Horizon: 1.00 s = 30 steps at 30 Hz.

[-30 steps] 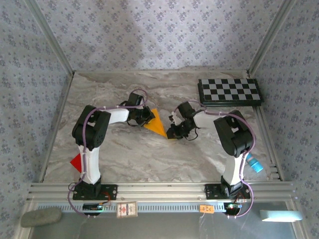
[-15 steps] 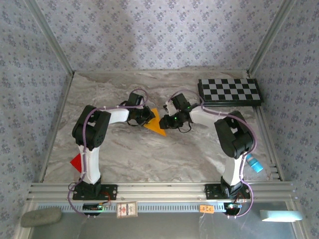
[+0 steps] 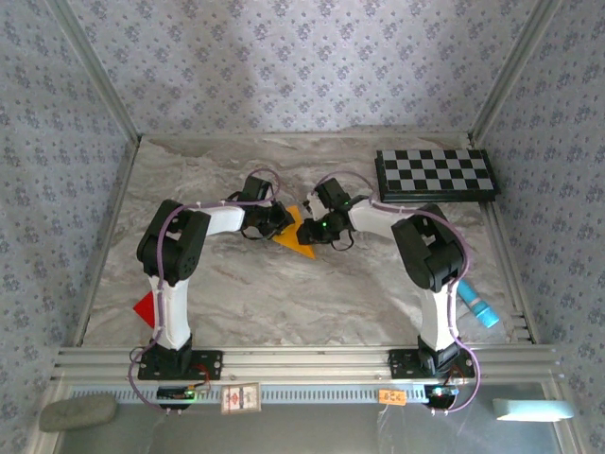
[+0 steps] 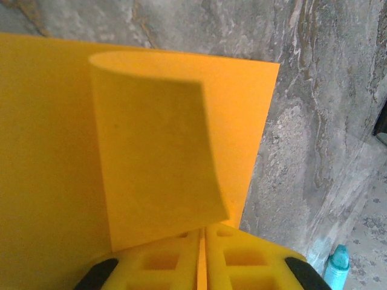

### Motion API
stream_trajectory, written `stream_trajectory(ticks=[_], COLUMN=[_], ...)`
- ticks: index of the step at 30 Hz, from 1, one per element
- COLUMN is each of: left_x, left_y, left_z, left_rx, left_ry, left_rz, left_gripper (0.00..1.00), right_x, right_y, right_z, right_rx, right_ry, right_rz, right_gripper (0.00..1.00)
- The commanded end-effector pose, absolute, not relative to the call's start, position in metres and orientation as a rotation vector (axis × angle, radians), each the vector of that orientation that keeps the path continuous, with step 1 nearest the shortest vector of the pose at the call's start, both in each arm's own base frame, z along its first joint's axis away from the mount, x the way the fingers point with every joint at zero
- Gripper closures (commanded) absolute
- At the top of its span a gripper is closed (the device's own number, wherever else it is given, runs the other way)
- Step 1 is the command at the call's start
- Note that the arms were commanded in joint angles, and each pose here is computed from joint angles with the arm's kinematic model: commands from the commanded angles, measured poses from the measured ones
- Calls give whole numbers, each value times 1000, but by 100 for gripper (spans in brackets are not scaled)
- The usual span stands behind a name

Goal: Fold a paper plane with a square sheet of paper (pick it up from the middle)
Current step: Fourth fold the wing at the center of the table.

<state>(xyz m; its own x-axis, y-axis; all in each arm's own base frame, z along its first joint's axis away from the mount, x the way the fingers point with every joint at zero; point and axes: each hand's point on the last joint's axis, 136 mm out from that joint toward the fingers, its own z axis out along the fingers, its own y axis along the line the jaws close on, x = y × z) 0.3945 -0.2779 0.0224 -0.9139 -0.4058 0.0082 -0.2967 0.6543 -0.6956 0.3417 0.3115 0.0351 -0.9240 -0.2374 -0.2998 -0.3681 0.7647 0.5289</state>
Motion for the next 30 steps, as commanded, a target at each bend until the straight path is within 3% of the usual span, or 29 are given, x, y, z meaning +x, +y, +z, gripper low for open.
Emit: stream_trajectory(ticks=[1,16,23,30], left_x=[375,389,400,389], left_y=[-259,-269,-275,-275], left_z=[-16,19,71,75], left_rx=[-680,-608,-449,-392], left_ry=[2829,2743,2583,2547], left_rz=[-967,-1065,-1192,-1241], left_gripper=[89,86,77,73], right_x=[339,336,339,344], right_y=[315,298,291,291], right_z=[32,1,-6,-7], right_rx=[-504,-432,-362,-325], right_ry=[2767,2832,2829,2816], right_rz=[907,966,1045,1095], right_gripper=[68,85,91,95])
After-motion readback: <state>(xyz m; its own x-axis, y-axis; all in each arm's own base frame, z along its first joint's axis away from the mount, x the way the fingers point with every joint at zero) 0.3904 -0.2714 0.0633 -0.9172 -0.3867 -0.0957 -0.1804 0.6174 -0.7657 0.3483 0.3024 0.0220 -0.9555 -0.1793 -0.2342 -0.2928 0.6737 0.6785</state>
